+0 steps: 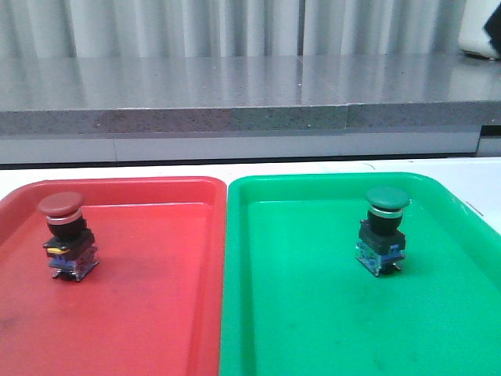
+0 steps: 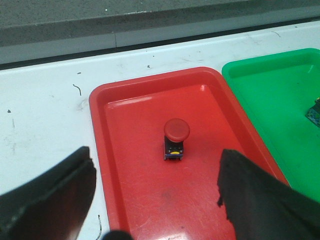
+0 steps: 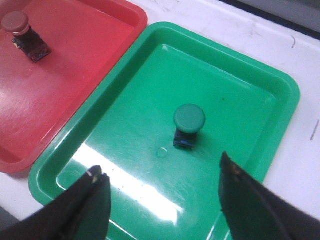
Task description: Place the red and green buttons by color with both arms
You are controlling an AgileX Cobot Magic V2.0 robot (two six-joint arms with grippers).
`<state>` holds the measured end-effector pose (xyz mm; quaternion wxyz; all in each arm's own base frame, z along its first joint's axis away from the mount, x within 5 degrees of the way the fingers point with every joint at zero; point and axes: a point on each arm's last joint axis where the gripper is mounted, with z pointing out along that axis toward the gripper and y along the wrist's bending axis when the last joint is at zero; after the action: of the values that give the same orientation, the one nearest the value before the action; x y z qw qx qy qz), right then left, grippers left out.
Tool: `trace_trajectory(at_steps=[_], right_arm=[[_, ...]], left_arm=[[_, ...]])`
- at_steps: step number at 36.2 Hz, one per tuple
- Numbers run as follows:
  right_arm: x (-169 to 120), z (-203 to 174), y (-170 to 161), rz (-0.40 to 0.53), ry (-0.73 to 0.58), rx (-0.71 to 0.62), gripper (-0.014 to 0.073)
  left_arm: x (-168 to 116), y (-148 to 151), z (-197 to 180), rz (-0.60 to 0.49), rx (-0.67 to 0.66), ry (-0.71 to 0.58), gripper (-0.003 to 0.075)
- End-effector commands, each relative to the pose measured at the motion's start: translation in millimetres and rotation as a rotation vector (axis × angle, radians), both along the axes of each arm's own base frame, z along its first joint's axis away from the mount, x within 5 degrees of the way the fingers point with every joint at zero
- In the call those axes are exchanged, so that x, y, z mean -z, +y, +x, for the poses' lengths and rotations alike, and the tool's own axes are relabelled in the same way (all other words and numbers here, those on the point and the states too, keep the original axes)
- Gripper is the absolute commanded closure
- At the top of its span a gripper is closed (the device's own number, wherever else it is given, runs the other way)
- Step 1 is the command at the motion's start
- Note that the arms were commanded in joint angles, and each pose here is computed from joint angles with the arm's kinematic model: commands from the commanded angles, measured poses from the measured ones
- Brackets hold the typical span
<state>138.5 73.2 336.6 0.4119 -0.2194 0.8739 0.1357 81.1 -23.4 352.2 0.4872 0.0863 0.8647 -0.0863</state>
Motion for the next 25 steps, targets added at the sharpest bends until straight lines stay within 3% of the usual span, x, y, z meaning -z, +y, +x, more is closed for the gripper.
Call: trace_trajectory(at_steps=[1,10,18,22,25], right_arm=[[-21,-17,-12,0.038,-0.096,0.049,0.0106],[-24,-59,-32,0.022,-0.069,0.063,0.0106],[-27,-65,-35,0.062,-0.085,0.084,0.0113],[-27,-65,-35,0.068,-0.081,0.090,0.0228],[-27,-65,-35,0.068,-0.081,0.090,0.0407]], left_arm=[[-14,-1,2,-0.038,0.006,-0.087,0.0219],[-14,-1,2,-0.039,0.007,-0.090,0.0219],[-14,-1,2,-0.039,0.007,-0.090,0.0230],[-14,-1,2,-0.039,0.007,-0.090,0.0351],[-14,-1,2,-0.039,0.007,-0.090,0.0500]])
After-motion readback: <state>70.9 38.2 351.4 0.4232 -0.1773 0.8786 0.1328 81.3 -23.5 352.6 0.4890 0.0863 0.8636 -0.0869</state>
